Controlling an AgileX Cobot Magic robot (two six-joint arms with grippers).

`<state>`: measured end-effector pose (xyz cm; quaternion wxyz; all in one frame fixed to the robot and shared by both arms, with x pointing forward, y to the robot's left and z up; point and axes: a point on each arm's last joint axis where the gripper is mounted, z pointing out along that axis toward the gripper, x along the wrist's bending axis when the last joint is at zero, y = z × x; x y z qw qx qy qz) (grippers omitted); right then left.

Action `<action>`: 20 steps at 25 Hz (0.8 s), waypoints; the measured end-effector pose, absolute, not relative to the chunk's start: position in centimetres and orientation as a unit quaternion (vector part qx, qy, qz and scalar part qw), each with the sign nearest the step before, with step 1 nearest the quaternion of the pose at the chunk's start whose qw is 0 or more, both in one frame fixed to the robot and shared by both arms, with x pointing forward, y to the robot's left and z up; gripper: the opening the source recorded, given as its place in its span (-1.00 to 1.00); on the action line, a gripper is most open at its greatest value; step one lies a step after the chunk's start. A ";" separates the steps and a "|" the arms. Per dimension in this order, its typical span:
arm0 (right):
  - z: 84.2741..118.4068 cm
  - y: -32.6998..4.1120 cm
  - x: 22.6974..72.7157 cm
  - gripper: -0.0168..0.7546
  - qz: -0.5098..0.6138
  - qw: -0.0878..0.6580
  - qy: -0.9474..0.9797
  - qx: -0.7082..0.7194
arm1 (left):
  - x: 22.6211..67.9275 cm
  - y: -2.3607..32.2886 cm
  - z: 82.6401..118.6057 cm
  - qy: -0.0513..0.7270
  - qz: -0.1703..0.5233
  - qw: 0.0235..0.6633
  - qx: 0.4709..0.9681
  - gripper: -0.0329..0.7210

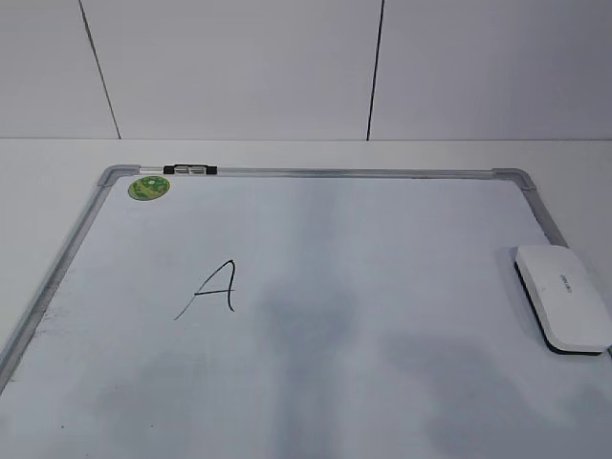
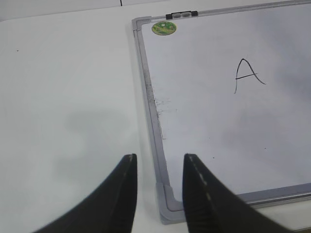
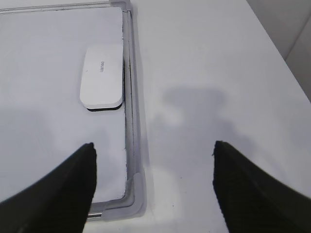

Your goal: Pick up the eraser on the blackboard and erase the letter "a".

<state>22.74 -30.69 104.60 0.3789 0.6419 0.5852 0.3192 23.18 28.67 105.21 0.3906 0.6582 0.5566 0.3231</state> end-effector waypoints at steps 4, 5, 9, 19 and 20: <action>104.6 -30.7 22.7 0.58 0.318 0.380 0.588 0.640 | 23.2 28.7 105.2 0.557 0.323 0.391 0.658 -0.28; 104.6 -30.7 22.7 0.58 0.317 0.381 0.591 0.637 | 23.2 28.7 105.2 0.557 0.323 0.391 0.658 -0.28; 104.6 -30.6 22.7 0.58 0.316 0.381 0.596 0.632 | 23.2 28.7 105.2 0.557 0.323 0.391 0.658 -0.28; 104.6 -30.6 22.7 0.58 0.317 0.380 0.598 0.631 | 23.2 28.7 105.2 0.557 0.323 0.391 0.658 -0.28; 104.6 -30.6 22.7 0.58 0.317 0.380 0.598 0.631 | 23.2 28.7 105.2 0.557 0.323 0.391 0.658 -0.29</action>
